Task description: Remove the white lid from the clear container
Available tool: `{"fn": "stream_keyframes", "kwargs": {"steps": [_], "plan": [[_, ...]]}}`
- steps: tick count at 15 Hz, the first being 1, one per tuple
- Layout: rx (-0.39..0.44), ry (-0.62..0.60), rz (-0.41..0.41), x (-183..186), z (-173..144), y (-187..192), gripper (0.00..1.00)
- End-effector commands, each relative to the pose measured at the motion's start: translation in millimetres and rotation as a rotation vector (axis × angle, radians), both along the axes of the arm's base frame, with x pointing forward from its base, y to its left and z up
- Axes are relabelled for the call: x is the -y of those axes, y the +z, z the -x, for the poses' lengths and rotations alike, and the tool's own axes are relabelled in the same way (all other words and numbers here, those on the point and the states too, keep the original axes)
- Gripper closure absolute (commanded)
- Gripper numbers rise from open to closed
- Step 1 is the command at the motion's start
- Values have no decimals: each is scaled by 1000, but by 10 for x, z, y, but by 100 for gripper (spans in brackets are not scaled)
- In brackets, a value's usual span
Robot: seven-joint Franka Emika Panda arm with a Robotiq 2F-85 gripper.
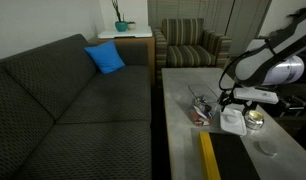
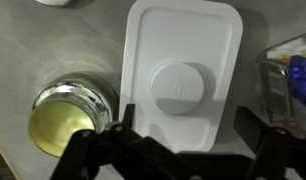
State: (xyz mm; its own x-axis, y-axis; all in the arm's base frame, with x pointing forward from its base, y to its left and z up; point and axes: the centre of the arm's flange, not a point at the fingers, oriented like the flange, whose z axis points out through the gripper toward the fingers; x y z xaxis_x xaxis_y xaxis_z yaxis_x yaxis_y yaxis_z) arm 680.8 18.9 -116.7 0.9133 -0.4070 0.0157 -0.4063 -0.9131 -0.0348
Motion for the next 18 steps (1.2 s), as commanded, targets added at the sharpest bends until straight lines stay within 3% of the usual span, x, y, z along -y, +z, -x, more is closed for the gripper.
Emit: {"fn": "stream_keyframes", "kwargs": {"steps": [1, 6, 9, 18], "plan": [[22, -6, -5, 58, -319, -131, 0], [45, 35, 49, 172, -285, 369, 0], [34, 106, 7, 179, -264, 669, 0], [70, 200, 14, 34, -333, 1262, 0]]}}
